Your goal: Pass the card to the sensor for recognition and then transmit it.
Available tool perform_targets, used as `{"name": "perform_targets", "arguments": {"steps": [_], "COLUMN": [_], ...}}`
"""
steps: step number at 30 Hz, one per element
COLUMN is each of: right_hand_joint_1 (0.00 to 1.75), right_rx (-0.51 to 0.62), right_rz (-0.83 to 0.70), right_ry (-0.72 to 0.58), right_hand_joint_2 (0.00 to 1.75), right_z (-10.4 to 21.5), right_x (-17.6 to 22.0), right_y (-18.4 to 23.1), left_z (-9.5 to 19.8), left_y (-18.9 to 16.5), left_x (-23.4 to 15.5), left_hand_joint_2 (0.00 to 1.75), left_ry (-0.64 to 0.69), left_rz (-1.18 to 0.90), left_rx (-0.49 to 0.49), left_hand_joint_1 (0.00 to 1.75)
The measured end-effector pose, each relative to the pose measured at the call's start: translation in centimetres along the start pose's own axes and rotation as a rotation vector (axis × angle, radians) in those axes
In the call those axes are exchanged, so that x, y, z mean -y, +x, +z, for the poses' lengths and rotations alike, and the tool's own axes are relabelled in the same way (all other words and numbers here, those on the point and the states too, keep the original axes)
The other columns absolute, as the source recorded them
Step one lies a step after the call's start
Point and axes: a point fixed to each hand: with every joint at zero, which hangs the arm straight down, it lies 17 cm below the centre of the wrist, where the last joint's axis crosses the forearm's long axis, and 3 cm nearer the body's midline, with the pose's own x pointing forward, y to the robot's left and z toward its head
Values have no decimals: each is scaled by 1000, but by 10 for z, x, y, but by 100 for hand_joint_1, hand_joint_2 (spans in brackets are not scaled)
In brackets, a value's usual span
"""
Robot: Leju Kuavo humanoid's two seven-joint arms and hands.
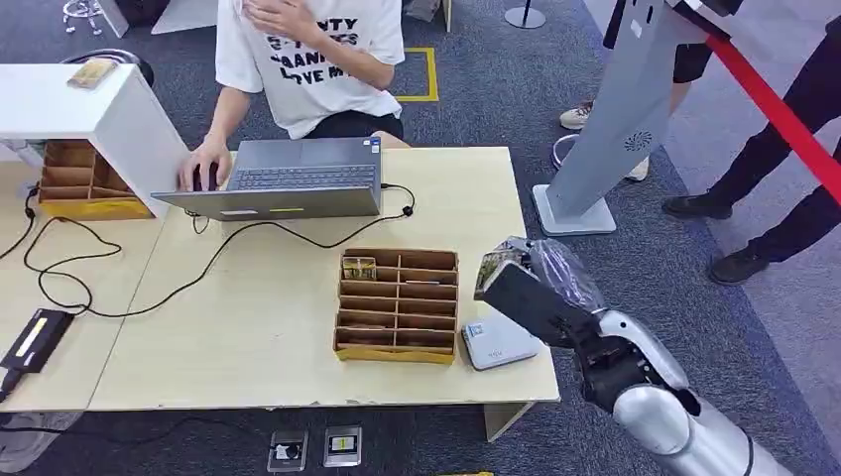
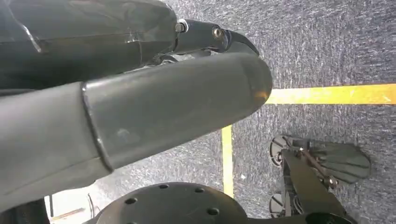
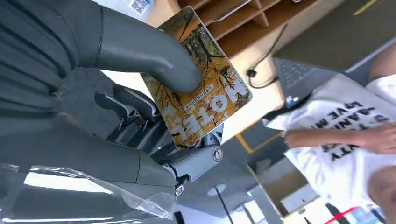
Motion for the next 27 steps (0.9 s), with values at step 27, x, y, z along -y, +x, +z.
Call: {"name": "perform_targets", "arguments": {"steps": [27], "right_hand_joint_1": [175], "right_rx": [310], "right_rz": [25], "right_ry": [32], "right_hand_joint_2": [175], "right_z": [-68], "right_x": [-11], "right_y": [132], "left_z": [2], "left_y": [4], "left_x": [6], "left_hand_joint_2": [0], "left_ry": [-6], "left_rz": [-52], "left_rx": [21], "left_hand_joint_1": [0]}}
